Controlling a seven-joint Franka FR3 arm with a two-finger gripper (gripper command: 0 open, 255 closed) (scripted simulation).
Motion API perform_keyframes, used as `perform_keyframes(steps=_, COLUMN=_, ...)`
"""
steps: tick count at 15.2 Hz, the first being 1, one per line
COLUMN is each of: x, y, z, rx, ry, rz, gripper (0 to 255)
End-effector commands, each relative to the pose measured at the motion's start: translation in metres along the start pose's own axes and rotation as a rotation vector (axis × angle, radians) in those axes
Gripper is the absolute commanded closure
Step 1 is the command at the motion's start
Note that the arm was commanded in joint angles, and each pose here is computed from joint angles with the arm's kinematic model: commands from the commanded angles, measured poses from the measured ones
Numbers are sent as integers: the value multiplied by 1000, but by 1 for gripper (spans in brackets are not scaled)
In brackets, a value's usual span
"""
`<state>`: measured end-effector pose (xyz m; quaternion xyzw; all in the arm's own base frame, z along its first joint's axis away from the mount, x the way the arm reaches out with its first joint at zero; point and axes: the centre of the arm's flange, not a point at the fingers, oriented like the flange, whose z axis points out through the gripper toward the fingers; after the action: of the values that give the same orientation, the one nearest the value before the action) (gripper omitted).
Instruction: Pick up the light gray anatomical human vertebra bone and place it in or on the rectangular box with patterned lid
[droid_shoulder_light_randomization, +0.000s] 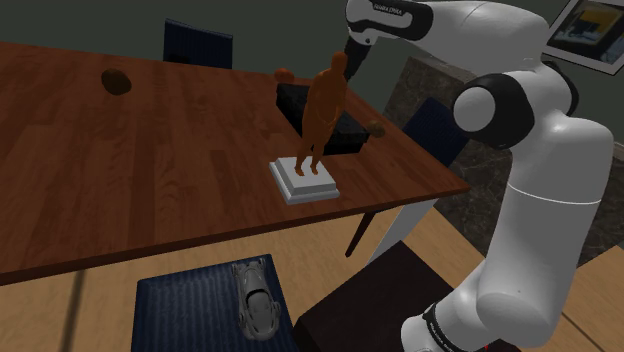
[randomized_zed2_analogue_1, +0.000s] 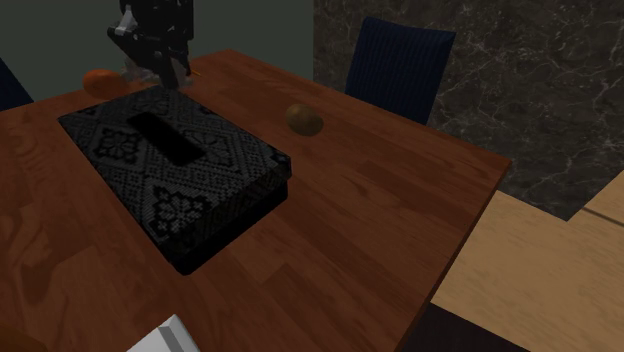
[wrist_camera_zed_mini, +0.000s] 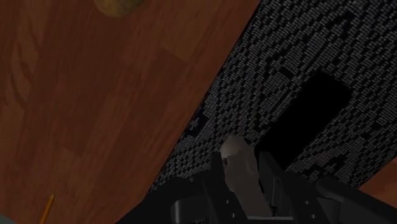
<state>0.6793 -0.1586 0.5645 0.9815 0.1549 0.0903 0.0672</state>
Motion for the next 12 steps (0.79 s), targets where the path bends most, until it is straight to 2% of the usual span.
perform_keyframes(steps=1, x=0, y=0, z=-7, rx=0, ry=0, rz=0, gripper=255)
perform_keyframes(steps=2, x=20, y=-11, z=-12, rx=0, ry=0, rz=0, gripper=255)
perform_keyframes(steps=12, x=12, y=-19, z=40, rx=0, ry=0, rz=0, gripper=255)
